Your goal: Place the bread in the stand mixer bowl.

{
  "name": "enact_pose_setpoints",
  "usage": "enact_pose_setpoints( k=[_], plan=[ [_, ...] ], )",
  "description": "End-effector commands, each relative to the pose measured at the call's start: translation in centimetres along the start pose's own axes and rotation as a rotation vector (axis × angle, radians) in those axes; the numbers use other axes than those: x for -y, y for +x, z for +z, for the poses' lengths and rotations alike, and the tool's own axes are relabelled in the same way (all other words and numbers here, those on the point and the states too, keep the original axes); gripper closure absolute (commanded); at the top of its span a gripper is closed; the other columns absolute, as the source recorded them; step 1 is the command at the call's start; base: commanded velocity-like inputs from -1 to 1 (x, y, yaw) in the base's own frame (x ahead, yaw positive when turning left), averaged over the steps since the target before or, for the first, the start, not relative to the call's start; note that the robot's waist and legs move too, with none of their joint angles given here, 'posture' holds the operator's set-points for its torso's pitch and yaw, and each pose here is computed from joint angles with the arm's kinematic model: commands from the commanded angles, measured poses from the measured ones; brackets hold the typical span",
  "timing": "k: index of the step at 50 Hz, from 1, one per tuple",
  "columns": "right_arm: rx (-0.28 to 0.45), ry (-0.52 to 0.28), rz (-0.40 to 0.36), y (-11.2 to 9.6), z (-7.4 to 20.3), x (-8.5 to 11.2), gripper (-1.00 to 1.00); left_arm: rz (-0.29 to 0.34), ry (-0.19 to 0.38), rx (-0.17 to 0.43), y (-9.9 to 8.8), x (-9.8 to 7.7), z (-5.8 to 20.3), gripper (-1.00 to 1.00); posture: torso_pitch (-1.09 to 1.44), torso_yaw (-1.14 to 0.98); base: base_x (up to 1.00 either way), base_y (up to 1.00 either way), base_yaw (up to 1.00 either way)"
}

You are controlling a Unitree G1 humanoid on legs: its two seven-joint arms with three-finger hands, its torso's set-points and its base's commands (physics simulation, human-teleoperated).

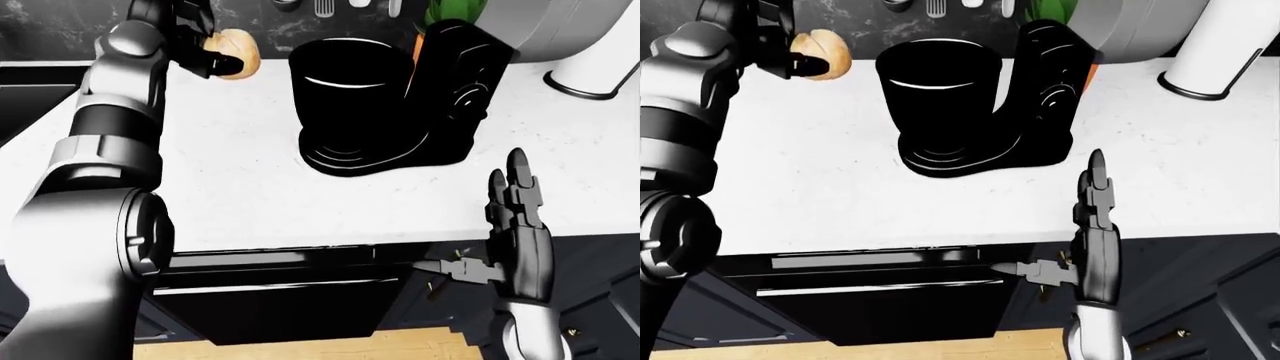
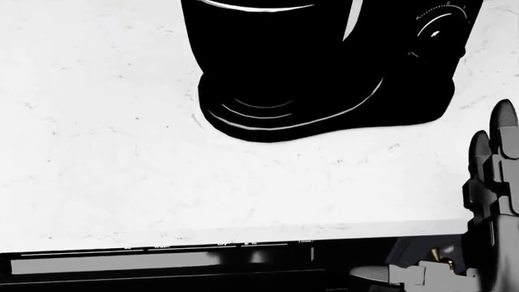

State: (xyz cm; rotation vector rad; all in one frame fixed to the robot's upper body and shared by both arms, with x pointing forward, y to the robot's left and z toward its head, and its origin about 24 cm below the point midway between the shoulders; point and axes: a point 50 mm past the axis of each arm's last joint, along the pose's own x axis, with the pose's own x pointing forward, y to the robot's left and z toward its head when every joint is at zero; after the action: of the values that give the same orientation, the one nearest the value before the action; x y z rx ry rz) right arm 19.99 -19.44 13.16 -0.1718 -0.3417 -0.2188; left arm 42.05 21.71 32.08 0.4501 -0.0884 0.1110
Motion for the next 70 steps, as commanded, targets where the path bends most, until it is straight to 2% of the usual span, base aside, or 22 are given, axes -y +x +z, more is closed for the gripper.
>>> enact_pose_setpoints(
  k=[1,18,41,50,64,70],
  plan=[
    [0.08,0.001,-0.004,0.2,1.4,0.1,-1.0,0.037,0.003,0.121,-0.4,-1.1,3.5,1.0,0.0,0.0,0.0,0.0,0.0],
    [0.083,0.003,-0.004,0.1,1.4,0.1,-1.0,0.02,0.003,0.174,-0.5,-0.1,5.6,1.0,0.0,0.0,0.0,0.0,0.0],
    [0.086,0.005,0.003,0.1,1.5,0.0,-1.0,-0.017,-0.027,0.239,-0.9,1.4,9.1,1.0,0.0,0.0,0.0,0.0,0.0],
    [0.09,0.005,0.004,0.0,1.7,0.1,-1.0,-0.054,-0.051,0.261,-0.9,2.8,9.4,1.0,0.0,0.0,0.0,0.0,0.0],
    [0.095,0.005,0.003,0.0,1.9,0.2,-1.0,-0.093,-0.103,0.33,-1.1,5.1,10.4,1.0,0.0,0.0,0.0,0.0,0.0],
    [0.096,0.005,0.005,0.0,1.9,0.2,-1.0,-0.087,-0.123,0.369,-1.3,5.2,11.0,1.0,0.0,0.0,0.0,0.0,0.0]
  ],
)
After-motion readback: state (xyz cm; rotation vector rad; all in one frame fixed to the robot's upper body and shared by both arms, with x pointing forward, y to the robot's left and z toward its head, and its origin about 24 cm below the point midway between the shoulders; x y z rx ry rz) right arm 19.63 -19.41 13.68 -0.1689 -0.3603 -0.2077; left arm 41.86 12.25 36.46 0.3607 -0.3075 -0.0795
